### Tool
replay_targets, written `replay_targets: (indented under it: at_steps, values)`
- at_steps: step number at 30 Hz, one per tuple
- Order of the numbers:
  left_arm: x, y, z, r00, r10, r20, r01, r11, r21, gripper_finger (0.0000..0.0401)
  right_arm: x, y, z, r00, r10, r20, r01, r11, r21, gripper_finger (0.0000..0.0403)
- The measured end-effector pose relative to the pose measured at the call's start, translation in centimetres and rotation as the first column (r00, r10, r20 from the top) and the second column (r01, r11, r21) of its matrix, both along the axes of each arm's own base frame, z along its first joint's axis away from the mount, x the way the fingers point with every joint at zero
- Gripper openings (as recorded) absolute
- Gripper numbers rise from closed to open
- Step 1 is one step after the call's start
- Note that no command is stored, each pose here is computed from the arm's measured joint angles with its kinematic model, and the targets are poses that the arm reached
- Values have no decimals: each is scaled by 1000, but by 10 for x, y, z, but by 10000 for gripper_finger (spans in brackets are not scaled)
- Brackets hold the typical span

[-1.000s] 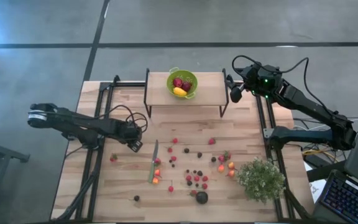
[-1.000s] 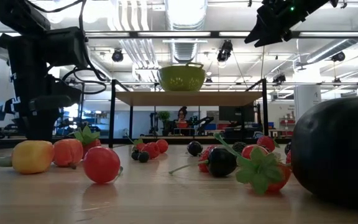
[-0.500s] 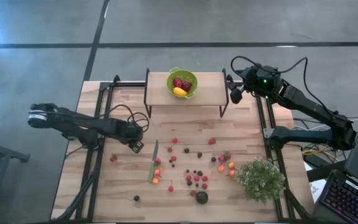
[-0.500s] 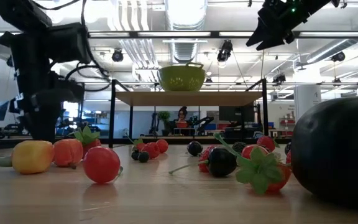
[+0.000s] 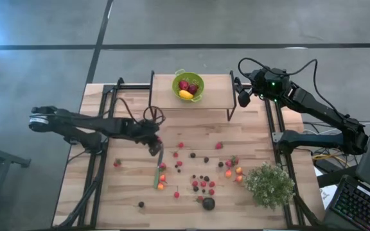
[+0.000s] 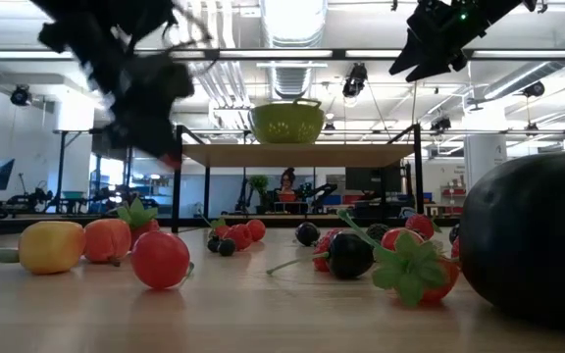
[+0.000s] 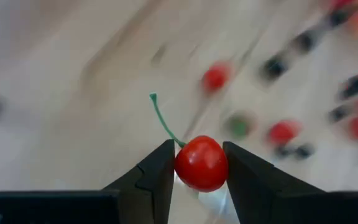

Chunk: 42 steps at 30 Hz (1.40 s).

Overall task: Pick & Place Fruit
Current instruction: Put the red cherry into the green colander on the shelf

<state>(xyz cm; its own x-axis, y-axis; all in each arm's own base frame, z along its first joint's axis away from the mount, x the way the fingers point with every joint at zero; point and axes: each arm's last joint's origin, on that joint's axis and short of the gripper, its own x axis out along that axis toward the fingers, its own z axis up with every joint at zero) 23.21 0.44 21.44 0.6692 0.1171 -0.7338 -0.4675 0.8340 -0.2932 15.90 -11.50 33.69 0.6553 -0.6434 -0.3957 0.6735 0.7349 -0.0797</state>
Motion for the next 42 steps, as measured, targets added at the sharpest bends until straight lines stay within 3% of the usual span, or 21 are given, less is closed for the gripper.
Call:
replay_targets:
  at_steps: [5, 11, 18, 26, 31, 42]
  values:
    - [19, 1, 35, 971, -94, 220, 65, 988, 138, 132, 0, 0, 0, 1000, 0, 0, 0, 1000, 0, 363]
    - [32, 3, 76, 911, -195, 363, 50, 926, 374, 129, 0, 0, 0, 1000, -6, 10, 6, 1000, 11, 363]
    - [37, 12, 118, 868, -211, 449, -122, 787, 605, 139, 0, 0, 0, 1000, -7, 12, 7, 1000, 12, 363]
    - [34, 34, 142, 846, -200, 493, -284, 615, 736, 129, 0, 0, 0, 1000, -7, 12, 7, 1000, 12, 363]
    - [34, 57, 138, 862, -127, 491, -331, 593, 734, 137, 0, 0, 0, 1000, -6, 12, 6, 1000, 12, 363]
    - [58, 94, 98, 924, -16, 383, -296, 605, 739, 129, 0, 0, 0, 1000, -7, 12, 7, 1000, 12, 363]
